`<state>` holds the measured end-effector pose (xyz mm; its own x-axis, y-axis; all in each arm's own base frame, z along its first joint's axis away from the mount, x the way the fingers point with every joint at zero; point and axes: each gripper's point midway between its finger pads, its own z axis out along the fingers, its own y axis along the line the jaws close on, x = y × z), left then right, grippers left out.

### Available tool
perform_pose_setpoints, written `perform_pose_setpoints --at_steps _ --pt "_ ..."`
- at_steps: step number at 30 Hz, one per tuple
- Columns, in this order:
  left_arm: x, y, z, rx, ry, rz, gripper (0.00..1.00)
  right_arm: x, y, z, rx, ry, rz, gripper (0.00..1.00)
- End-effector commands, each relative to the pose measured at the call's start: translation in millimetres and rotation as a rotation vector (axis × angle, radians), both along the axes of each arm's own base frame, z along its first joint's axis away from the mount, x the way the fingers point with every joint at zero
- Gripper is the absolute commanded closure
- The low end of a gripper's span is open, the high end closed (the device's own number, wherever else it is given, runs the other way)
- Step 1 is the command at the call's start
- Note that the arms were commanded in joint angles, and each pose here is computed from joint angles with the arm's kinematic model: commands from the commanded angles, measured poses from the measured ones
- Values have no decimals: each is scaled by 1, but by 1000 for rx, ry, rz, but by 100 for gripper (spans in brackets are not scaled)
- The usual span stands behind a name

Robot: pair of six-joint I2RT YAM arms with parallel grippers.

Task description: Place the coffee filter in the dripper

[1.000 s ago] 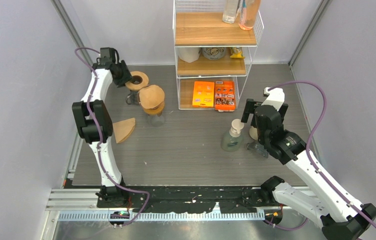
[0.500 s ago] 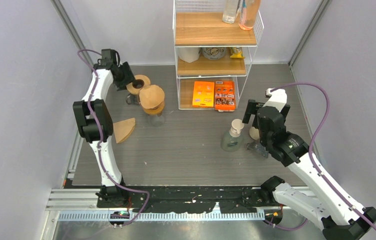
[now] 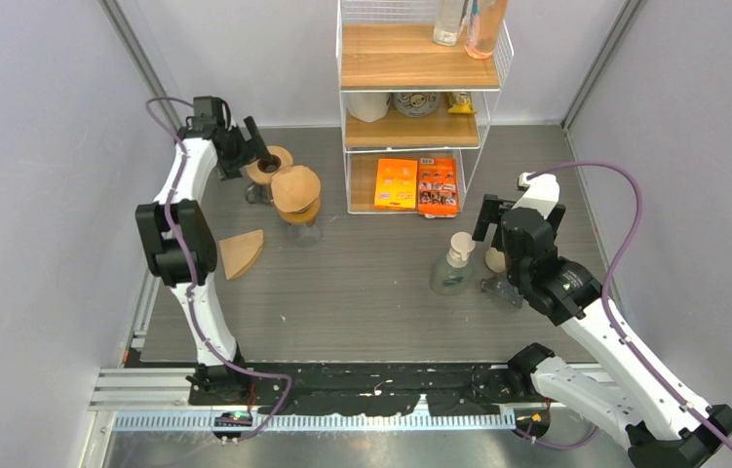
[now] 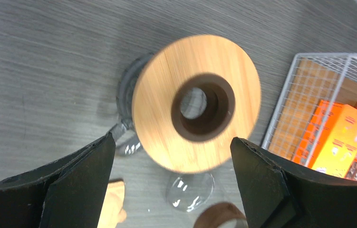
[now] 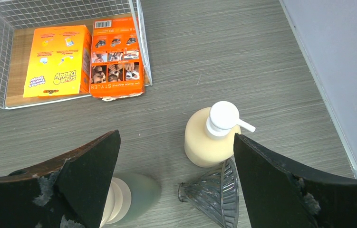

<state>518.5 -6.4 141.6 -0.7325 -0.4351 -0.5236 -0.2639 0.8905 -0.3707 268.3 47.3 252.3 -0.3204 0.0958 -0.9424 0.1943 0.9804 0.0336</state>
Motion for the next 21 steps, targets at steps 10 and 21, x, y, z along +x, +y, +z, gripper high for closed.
perform_pose_setpoints --at_steps 10,21 --pt "-115 37 69 140 -169 286 1 20 16 25 62 -135 36 5" --pt "-188 44 48 113 -246 448 1 11 0 20 100 -142 -54 5"
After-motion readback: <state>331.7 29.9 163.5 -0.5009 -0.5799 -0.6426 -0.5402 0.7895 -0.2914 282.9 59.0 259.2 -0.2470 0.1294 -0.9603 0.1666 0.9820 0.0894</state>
